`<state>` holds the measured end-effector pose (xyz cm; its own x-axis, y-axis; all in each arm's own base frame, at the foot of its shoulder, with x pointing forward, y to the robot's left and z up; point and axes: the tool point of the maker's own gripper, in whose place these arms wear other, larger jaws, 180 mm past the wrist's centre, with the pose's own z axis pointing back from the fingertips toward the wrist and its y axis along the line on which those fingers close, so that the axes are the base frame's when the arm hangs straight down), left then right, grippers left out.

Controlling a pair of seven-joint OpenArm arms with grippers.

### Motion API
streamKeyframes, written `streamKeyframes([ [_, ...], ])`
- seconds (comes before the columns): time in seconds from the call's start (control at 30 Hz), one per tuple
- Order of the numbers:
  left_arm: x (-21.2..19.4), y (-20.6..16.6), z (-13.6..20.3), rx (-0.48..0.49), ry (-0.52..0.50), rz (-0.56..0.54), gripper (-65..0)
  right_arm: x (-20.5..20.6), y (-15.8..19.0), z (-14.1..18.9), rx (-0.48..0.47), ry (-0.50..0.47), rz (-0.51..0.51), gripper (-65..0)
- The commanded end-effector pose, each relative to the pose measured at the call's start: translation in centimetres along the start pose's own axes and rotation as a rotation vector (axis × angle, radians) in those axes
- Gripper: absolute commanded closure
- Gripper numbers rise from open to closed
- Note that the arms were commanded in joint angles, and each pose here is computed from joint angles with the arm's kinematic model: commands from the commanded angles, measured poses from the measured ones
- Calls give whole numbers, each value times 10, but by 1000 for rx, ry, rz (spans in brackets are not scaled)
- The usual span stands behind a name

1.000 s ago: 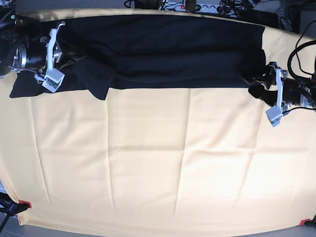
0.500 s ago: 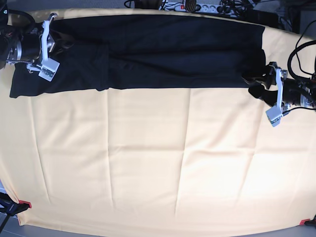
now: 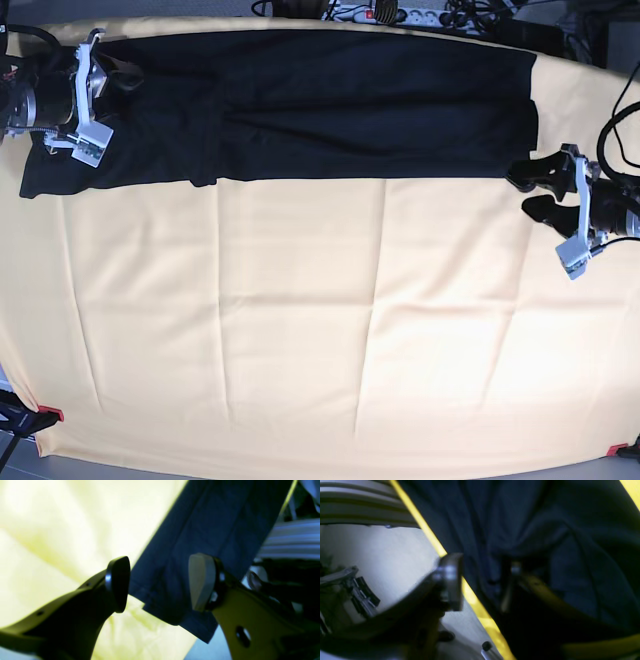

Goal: Fold the T-shirt properly
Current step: 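Lay the hem onto the collar edge, right gripper sliding toward the collar, then open the left gripper and move it to the folded strip's corner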

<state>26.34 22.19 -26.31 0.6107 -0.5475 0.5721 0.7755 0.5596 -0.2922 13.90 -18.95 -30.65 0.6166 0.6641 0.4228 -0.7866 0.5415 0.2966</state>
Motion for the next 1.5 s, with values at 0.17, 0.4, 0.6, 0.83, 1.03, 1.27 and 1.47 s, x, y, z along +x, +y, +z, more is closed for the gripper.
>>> streamKeyframes([
  [0.17,35,23,47,143,-154,28,-388,1,-20,0,-124,0,23,0],
  [0.4,4,28,68,220,-338,192,-388,-7,-58,-7,-384,-1,-100,0],
  [0.6,-48,20,75,279,-437,377,-388,-13,-84,5,-566,-27,-212,0],
  [0.83,-92,-2,53,251,-436,525,-388,-5,-75,14,-495,-125,-240,0],
  [1.03,-98,-8,45,237,-444,551,-388,1,-52,16,-345,-159,-223,0],
  [1.27,-100,-5,43,260,-455,561,-388,6,-67,61,-433,-282,-230,-19],
  [1.47,-100,-5,43,261,-456,561,-388,-4,-84,105,-582,-338,-273,-51],
])
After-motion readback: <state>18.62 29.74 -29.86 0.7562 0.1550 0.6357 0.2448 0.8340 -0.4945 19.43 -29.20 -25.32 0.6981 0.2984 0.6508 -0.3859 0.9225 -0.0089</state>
